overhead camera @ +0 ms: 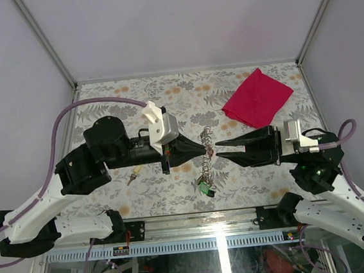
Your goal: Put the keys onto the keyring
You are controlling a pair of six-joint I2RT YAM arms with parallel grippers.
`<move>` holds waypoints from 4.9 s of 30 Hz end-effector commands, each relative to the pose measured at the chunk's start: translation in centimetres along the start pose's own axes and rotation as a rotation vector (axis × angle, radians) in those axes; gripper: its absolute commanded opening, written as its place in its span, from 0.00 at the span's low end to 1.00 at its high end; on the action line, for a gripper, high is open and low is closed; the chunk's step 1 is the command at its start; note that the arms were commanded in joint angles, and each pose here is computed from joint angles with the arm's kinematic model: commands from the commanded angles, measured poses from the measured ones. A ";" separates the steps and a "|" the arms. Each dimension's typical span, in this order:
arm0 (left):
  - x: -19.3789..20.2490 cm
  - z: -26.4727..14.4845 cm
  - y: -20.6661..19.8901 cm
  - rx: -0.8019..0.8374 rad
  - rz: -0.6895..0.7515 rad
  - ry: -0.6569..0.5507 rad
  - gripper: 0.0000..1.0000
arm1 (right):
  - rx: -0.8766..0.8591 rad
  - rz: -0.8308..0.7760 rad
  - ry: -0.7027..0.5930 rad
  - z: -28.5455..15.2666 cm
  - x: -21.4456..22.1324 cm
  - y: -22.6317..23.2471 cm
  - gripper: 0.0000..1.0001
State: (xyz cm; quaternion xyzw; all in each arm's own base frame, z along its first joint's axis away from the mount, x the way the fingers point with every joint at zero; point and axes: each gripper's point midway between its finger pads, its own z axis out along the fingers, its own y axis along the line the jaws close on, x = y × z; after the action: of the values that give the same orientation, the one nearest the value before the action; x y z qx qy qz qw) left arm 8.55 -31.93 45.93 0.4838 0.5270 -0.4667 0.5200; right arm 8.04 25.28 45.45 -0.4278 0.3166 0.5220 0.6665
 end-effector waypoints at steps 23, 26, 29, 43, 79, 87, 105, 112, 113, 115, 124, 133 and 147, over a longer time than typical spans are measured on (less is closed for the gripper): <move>2.0 0.3 0.1 0.029 0.034 0.254 0.00 | -0.085 0.121 0.363 -0.3 4.0 0.4 0.31; 2.2 0.4 0.1 0.035 0.034 0.265 0.00 | -0.089 0.125 0.363 -0.1 4.1 0.4 0.27; 2.3 0.4 0.1 0.033 0.036 0.270 0.00 | -0.101 0.140 0.368 -0.1 4.4 0.5 0.12; -0.6 -1.7 0.8 -0.093 -0.021 0.069 0.44 | -0.122 -0.174 0.169 -0.4 1.7 0.8 0.00; -3.8 -3.5 -0.7 -0.066 -0.094 -0.174 0.48 | -0.118 -0.479 -0.246 -2.5 -6.3 3.9 0.02; -5.8 -3.1 -1.2 -0.018 -0.019 -0.230 0.46 | -0.067 -0.220 -0.297 -1.1 -6.0 2.2 0.02; -6.2 -2.1 -1.6 0.032 0.059 -0.263 0.41 | -0.022 -0.009 -0.251 1.4 -3.7 -0.6 0.02; -4.6 -0.8 -1.4 0.040 0.042 -0.217 0.37 | -0.048 -0.026 -0.238 1.6 -3.8 -0.3 0.02; -4.4 -0.7 -1.3 0.036 0.041 -0.213 0.37 | -0.052 -0.031 -0.238 1.6 -3.9 -0.2 0.03; -3.9 -0.4 -1.1 0.029 0.033 -0.200 0.37 | -0.064 -0.035 -0.236 1.6 -4.0 0.1 0.03; -3.6 0.3 -0.9 0.030 0.029 -0.190 0.33 | -0.086 -0.034 -0.228 1.6 -4.0 0.5 0.03; -3.2 0.6 -0.6 0.022 0.024 -0.180 0.28 | -0.099 -0.034 -0.232 1.5 -4.3 0.8 0.03; -2.5 1.2 -0.5 0.027 0.017 -0.144 0.00 | -0.101 -0.033 -0.232 1.4 -4.4 0.9 0.04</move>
State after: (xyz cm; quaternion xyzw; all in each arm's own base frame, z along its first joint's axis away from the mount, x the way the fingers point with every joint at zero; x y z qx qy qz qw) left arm 8.07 -32.88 47.52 0.4618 0.4912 -0.5022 0.5415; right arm 7.69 26.64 45.78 -0.4138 0.2630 0.5778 0.6526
